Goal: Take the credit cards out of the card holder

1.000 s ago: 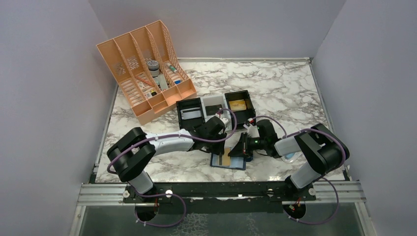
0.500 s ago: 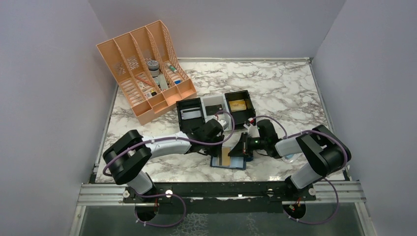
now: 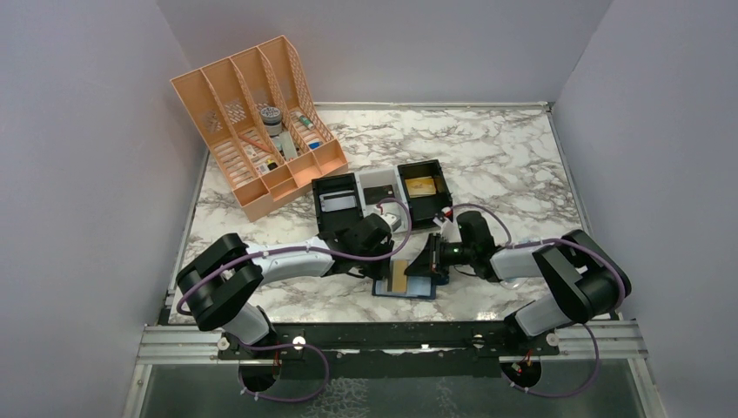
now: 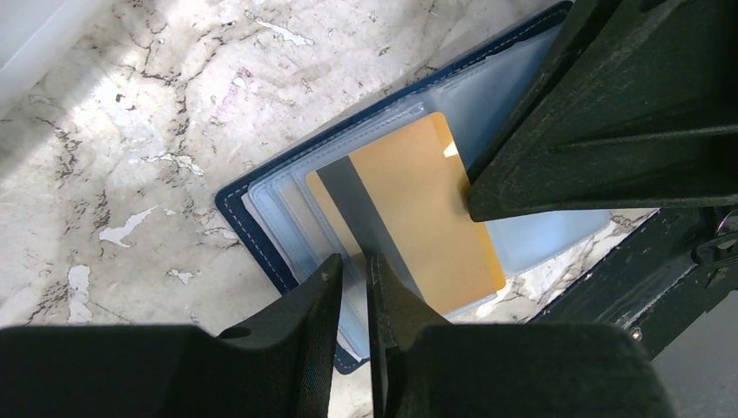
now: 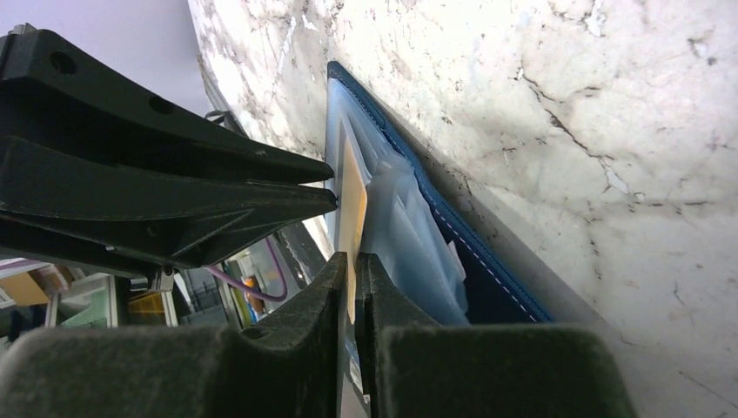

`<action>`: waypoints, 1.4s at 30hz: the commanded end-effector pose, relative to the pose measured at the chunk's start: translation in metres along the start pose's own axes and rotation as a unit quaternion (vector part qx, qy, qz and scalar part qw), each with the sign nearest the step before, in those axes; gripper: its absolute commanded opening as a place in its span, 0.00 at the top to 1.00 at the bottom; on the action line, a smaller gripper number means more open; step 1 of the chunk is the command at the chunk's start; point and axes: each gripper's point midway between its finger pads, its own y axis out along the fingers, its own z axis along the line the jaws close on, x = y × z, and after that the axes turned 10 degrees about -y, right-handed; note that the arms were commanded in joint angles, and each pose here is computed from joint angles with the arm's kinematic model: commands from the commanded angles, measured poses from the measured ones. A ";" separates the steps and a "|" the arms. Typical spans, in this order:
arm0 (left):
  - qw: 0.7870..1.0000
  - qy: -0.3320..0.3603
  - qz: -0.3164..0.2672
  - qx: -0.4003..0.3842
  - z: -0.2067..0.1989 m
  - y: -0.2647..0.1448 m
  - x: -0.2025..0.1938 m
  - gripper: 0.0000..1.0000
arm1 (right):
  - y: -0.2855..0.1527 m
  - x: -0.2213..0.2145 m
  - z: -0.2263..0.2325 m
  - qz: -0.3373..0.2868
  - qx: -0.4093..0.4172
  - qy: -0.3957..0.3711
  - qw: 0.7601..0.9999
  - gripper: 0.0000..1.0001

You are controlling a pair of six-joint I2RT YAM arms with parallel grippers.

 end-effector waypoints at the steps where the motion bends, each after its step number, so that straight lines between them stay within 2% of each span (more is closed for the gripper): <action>1: 0.998 -0.001 0.033 0.044 0.023 0.005 -0.022 0.80 | -0.002 -0.001 0.001 -0.007 0.000 0.009 1.000 0.90; 6: 0.998 -0.001 0.036 0.045 0.021 0.007 -0.022 0.81 | -0.002 -0.001 0.001 -0.007 0.000 0.004 1.000 0.99; 18: 0.997 -0.001 0.040 0.063 0.027 0.007 -0.023 0.82 | -0.010 -0.003 -0.006 -0.007 -0.035 -0.016 0.999 0.99; 34: 0.997 0.000 0.039 0.070 0.028 0.009 -0.020 0.84 | -0.021 -0.009 -0.001 0.021 -0.012 -0.031 0.999 0.99; 42: 0.997 -0.007 0.030 0.069 0.025 0.008 -0.015 0.84 | -0.027 0.001 -0.006 -0.001 -0.044 -0.035 0.998 0.99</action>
